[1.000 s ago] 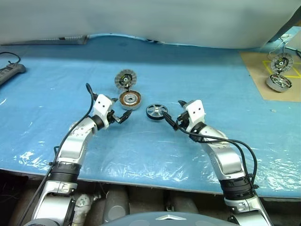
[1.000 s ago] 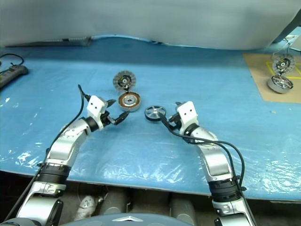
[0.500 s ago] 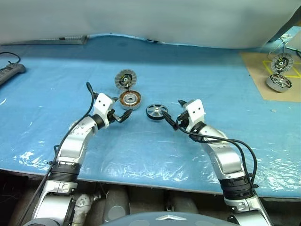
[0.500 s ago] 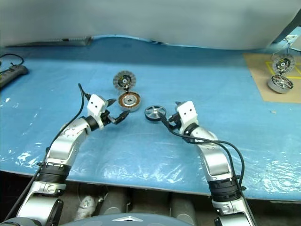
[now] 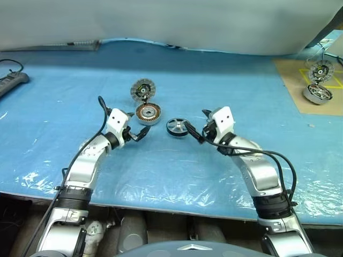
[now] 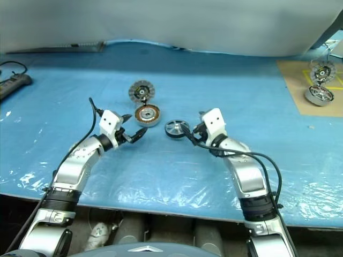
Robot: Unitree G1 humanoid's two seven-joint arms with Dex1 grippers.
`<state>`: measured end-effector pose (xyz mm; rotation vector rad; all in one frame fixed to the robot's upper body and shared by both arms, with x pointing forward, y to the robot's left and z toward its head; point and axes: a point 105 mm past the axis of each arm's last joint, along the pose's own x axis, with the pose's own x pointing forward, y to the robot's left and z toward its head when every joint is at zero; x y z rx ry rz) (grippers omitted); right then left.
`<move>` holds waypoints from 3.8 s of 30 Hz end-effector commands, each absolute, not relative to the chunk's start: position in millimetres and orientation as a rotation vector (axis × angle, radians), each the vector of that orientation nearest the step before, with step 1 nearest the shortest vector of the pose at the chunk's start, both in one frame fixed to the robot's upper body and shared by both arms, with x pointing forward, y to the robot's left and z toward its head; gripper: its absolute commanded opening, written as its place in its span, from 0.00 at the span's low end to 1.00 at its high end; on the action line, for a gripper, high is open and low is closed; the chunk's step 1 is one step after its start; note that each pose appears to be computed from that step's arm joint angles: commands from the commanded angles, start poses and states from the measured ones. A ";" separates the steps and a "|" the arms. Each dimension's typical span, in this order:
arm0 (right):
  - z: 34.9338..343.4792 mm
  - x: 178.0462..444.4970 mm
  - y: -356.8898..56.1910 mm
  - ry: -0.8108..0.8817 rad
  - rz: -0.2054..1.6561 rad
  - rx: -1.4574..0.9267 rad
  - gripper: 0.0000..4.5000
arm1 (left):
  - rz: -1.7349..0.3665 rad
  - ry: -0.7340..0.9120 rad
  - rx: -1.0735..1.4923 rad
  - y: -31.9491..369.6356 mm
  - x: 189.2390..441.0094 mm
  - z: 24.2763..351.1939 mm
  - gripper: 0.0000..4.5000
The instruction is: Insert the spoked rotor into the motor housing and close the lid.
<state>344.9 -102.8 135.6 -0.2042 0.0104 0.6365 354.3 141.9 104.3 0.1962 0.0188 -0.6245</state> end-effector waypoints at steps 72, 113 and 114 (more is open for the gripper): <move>59.1 348.3 11.7 0.533 1.293 -0.732 0.37 | -0.408 -0.057 0.162 178.1 306.1 88.5 1.00; 189.3 300.0 -5.5 0.371 1.148 -0.274 0.81 | -0.743 -0.001 0.183 158.4 267.7 74.9 1.00; 195.8 302.0 -13.4 0.340 1.134 -0.232 0.81 | -0.742 -0.004 0.187 157.9 268.3 75.1 1.00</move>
